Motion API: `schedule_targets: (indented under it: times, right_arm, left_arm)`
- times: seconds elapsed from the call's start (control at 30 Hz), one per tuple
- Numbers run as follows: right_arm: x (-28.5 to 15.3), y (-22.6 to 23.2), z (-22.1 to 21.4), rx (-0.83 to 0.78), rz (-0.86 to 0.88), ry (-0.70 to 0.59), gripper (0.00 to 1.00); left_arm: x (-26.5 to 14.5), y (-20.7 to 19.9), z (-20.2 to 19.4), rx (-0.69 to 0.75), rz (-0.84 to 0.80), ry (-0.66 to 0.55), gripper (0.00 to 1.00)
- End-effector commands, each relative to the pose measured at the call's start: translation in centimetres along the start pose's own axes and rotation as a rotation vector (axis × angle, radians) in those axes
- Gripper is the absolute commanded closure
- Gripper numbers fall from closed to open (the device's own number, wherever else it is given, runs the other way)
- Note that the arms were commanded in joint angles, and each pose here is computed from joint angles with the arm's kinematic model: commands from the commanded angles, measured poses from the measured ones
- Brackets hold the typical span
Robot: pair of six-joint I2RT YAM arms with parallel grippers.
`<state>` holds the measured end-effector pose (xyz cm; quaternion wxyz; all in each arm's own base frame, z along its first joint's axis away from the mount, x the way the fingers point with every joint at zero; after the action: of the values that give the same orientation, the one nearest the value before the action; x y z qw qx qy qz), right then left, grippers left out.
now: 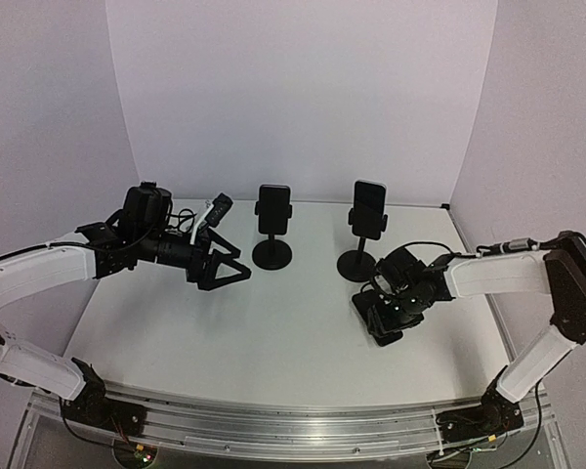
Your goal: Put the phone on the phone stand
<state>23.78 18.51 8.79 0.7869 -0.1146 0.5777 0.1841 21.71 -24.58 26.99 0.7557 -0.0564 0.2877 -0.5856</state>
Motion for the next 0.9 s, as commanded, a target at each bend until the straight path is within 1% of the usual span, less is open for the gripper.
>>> schedule_targets:
  times: [0.0,0.1,0.2,0.27,0.37,0.5,0.57,0.73,0.87]
  right_arm:
    - [-2.7,1.2,2.4,0.066,0.055,-0.236,0.63]
    - [-3.7,2.3,3.1,0.069,0.073,-0.312,0.64]
    - [-5.9,4.9,4.5,0.065,0.119,-0.428,0.66]
    - [-7.6,7.0,5.6,0.060,0.149,-0.529,0.66]
    - [-9.9,10.0,6.7,0.065,0.183,-0.646,0.66]
    - [-11.9,13.7,7.8,0.045,0.203,-0.747,0.66]
    - [-12.6,15.3,8.2,0.022,0.218,-0.775,0.66]
    - [-13.3,18.8,9.1,-0.078,0.217,-0.810,0.66]
    - [-13.4,20.0,9.6,-0.125,0.206,-0.824,0.66]
  left_arm:
    - [-0.3,0.0,1.0,-0.059,0.000,-0.103,0.09]
    - [0.1,0.6,0.4,-0.143,0.008,-0.144,0.10]
    - [1.0,0.8,-0.2,-0.219,0.002,-0.191,0.11]
    - [1.9,0.0,0.1,-0.204,-0.016,-0.222,0.12]
    - [3.0,-1.3,0.5,-0.180,-0.050,-0.251,0.11]
    - [3.9,-1.2,0.6,-0.240,-0.051,-0.258,0.11]
    - [4.0,-1.0,0.7,-0.256,-0.032,-0.264,0.10]
    - [3.7,-1.3,2.7,-0.220,-0.020,-0.304,0.09]
    - [3.2,-2.1,4.1,-0.196,-0.036,-0.304,0.09]
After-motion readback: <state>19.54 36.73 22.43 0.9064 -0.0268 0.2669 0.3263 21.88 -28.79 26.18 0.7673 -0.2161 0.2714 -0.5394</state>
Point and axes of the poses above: each gripper's point midway between its finger pads, its own x axis out along the fingers, its own y axis along the line the jaws close on, z = x × y, the point moved 7 cm from there along -x, back along the fingers, and after that the axes turned 6 degrees about -x, right-handed, at the moved point
